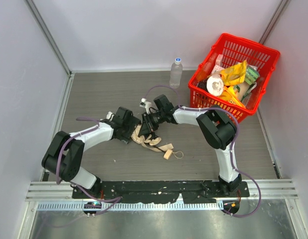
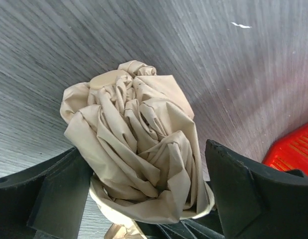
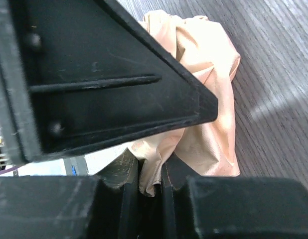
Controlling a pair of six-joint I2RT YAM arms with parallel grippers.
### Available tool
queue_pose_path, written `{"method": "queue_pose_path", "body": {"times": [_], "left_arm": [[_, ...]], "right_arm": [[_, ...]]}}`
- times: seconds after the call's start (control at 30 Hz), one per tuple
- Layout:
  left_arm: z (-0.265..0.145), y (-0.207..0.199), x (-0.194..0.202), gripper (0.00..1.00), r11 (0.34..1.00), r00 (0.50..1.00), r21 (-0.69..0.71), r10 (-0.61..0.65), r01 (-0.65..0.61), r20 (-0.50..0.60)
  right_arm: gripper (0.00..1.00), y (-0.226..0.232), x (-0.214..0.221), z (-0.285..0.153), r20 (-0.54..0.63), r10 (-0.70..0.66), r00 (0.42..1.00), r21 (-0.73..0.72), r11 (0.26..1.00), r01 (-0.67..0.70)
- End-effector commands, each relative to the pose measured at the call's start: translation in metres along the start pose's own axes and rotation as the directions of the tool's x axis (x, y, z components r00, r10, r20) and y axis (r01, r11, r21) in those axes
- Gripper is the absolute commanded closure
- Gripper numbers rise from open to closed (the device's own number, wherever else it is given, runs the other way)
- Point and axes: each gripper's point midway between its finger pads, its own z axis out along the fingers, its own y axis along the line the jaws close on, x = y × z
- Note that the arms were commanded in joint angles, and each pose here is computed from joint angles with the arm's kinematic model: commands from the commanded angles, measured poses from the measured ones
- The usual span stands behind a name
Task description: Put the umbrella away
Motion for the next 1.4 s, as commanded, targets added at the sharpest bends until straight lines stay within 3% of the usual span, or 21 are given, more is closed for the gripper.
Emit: {"method": "queue_pose_path", "body": {"times": [0.0,0.07,0.23,0.27,0.33,0.4,0.47,0.53,0.67,0.8,0.87,0.9,0.93,1.07,1.17,1.2,1.27,1.3,1.37], "left_arm": [[0.026,0.063,0.001,0.20,0.970,0.997,-0.231,0.075,-0.068,0.021],[0.031,0.063,0.005,0.46,0.975,0.996,-0.206,0.089,-0.086,0.002],[0.033,0.075,0.006,0.94,0.979,0.995,-0.180,0.096,-0.093,0.006],[0.032,0.076,0.007,0.98,0.978,0.995,-0.182,0.100,-0.098,0.002],[0.034,0.079,0.011,1.00,0.979,0.996,-0.181,0.087,-0.089,-0.018],[0.032,0.079,0.016,1.00,0.983,0.996,-0.164,0.076,-0.082,-0.045],[0.029,0.079,0.020,1.00,0.984,0.996,-0.162,0.061,-0.072,-0.069],[0.024,0.081,0.023,1.00,0.982,0.995,-0.176,0.053,-0.068,-0.085],[0.012,0.078,0.024,1.00,0.979,0.993,-0.189,0.054,-0.073,-0.104],[0.000,0.072,0.027,1.00,0.977,0.990,-0.205,0.037,-0.065,-0.136],[-0.004,0.074,0.029,1.00,0.969,0.988,-0.239,0.031,-0.067,-0.151],[-0.004,0.075,0.030,1.00,0.965,0.987,-0.256,0.020,-0.061,-0.157],[-0.006,0.078,0.036,1.00,0.960,0.981,-0.276,0.000,-0.054,-0.193],[-0.006,0.087,0.051,1.00,0.945,0.961,-0.324,-0.046,-0.048,-0.274],[-0.007,0.091,0.056,1.00,0.941,0.953,-0.335,-0.065,-0.040,-0.297],[-0.009,0.091,0.058,1.00,0.943,0.950,-0.331,-0.069,-0.038,-0.306],[-0.012,0.091,0.062,1.00,0.944,0.939,-0.328,-0.081,-0.035,-0.334],[-0.014,0.090,0.064,1.00,0.945,0.935,-0.325,-0.082,-0.038,-0.346],[-0.016,0.088,0.065,1.00,0.947,0.932,-0.319,-0.084,-0.035,-0.352]], "right_arm": [[0.99,-0.028,0.082,0.004,-0.208,0.205,0.956,0.108,0.977,-0.186],[0.99,-0.025,0.082,0.004,-0.212,0.205,0.955,0.092,0.978,-0.189],[0.99,-0.017,0.080,0.002,-0.207,0.174,0.963,0.063,0.984,-0.164],[0.99,-0.014,0.078,0.002,-0.202,0.163,0.966,0.061,0.986,-0.153],[0.98,-0.012,0.076,0.000,-0.187,0.159,0.969,0.075,0.986,-0.147],[0.87,-0.012,0.072,-0.003,-0.160,0.141,0.977,0.106,0.986,-0.125],[0.71,-0.011,0.068,-0.008,-0.126,0.096,0.987,0.168,0.983,-0.074],[0.37,-0.007,0.062,-0.014,-0.088,0.023,0.996,0.227,0.974,-0.003],[0.27,0.005,0.051,-0.019,-0.044,-0.153,0.987,0.331,0.930,0.159],[0.27,-0.001,0.057,-0.019,-0.148,-0.310,0.939,0.499,0.796,0.342],[0.27,-0.021,0.056,-0.027,-0.200,-0.335,0.921,0.629,0.677,0.383],[0.27,-0.019,0.062,-0.021,-0.232,-0.347,0.909,0.637,0.652,0.412],[0.27,-0.028,0.054,-0.029,-0.256,-0.368,0.894,0.694,0.573,0.435],[0.27,-0.042,0.062,-0.032,-0.378,-0.364,0.851,0.765,0.395,0.508],[0.28,-0.056,0.070,-0.036,-0.430,-0.336,0.838,0.785,0.320,0.531],[0.32,-0.061,0.072,-0.040,-0.453,-0.323,0.831,0.787,0.293,0.543],[0.51,-0.068,0.081,-0.039,-0.501,-0.303,0.810,0.773,0.263,0.577],[0.68,-0.071,0.085,-0.038,-0.518,-0.297,0.802,0.762,0.265,0.591],[0.81,-0.071,0.093,-0.032,-0.522,-0.295,0.800,0.742,0.305,0.597]]}}
